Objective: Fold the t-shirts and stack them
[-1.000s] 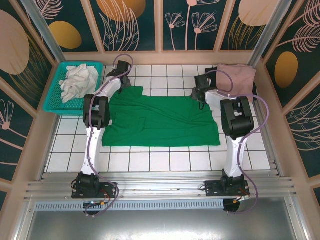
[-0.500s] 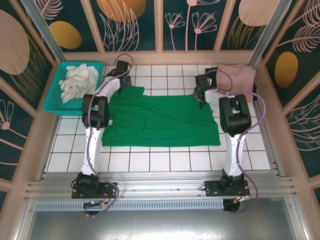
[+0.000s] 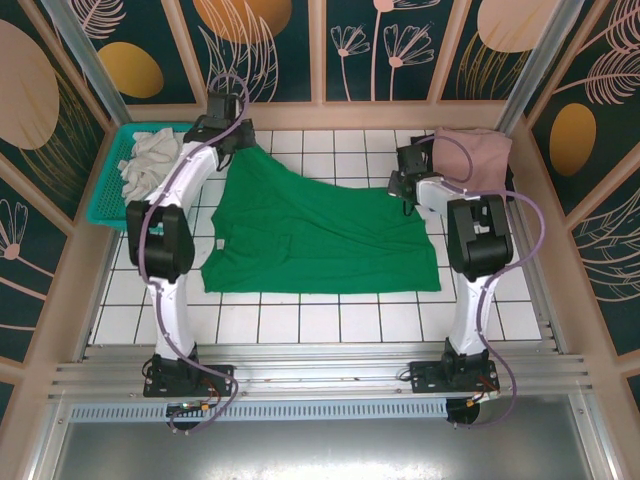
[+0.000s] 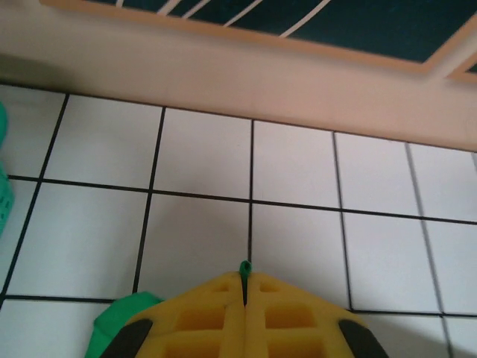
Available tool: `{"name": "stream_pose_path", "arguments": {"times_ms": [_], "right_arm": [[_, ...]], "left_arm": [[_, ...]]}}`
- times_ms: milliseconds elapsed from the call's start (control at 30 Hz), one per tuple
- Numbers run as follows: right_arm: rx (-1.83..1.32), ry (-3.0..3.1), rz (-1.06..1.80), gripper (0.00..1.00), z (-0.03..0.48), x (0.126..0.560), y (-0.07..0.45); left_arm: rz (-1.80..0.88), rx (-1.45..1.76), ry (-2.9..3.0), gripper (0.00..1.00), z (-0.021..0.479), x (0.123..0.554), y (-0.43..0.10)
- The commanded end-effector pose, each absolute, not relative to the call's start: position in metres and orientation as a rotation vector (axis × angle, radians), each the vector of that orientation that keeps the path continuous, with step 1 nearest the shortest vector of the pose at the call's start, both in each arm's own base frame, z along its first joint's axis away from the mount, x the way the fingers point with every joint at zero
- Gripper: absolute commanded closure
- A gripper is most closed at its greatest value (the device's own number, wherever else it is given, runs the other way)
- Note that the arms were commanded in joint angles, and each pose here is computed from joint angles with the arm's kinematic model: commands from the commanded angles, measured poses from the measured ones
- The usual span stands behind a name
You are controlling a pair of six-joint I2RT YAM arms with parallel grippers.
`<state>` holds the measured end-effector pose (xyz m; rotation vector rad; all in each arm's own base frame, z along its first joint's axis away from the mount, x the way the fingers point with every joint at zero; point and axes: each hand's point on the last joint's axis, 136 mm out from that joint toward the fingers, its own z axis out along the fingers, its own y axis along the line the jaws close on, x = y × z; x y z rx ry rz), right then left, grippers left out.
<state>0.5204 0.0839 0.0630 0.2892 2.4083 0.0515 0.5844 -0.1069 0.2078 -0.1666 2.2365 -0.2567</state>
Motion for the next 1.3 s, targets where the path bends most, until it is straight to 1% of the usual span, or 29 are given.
{"name": "stream_pose_path", "arguments": {"times_ms": [0, 133, 300, 400, 467, 533, 767, 900, 1000, 1133, 1267], "right_arm": [[0.304, 2.358, 0.092, 1.00, 0.095, 0.510, 0.079], [0.297, 2.342, 0.140, 1.00, 0.105, 0.492, 0.081], [0.291, 2.325, 0.175, 1.00, 0.108, 0.458, 0.078], [0.269, 2.233, 0.229, 1.00, 0.130, 0.452, 0.077], [0.287, 2.203, 0.242, 1.00, 0.144, 0.466, 0.071], [0.279, 2.189, 0.241, 1.00, 0.151, 0.483, 0.072], [0.252, 2.227, 0.171, 1.00, 0.133, 0.534, 0.075], [0.244, 2.234, 0.187, 1.00, 0.128, 0.540, 0.078], [0.245, 2.221, 0.168, 1.00, 0.134, 0.542, 0.074], [0.281, 2.189, 0.146, 1.00, 0.149, 0.543, 0.061], [0.314, 2.172, 0.148, 1.00, 0.158, 0.536, 0.048]], "left_arm": [[-0.321, -0.146, 2.193, 1.00, 0.225, 0.562, -0.107], [-0.364, -0.139, 2.172, 1.00, 0.236, 0.530, -0.107], [-0.403, -0.159, 2.173, 1.00, 0.230, 0.470, -0.099], [-0.393, -0.197, 2.127, 1.00, 0.229, 0.445, -0.090], [-0.339, -0.227, 2.093, 1.00, 0.238, 0.449, -0.080], [-0.319, -0.222, 2.089, 1.00, 0.245, 0.462, -0.080], [-0.261, -0.203, 2.129, 1.00, 0.236, 0.513, -0.085], [-0.235, -0.186, 2.147, 1.00, 0.227, 0.524, -0.086], [-0.208, -0.184, 2.146, 1.00, 0.227, 0.527, -0.083], [-0.165, -0.175, 2.114, 1.00, 0.237, 0.537, -0.079], [-0.154, -0.164, 2.070, 1.00, 0.248, 0.551, -0.080]]}}
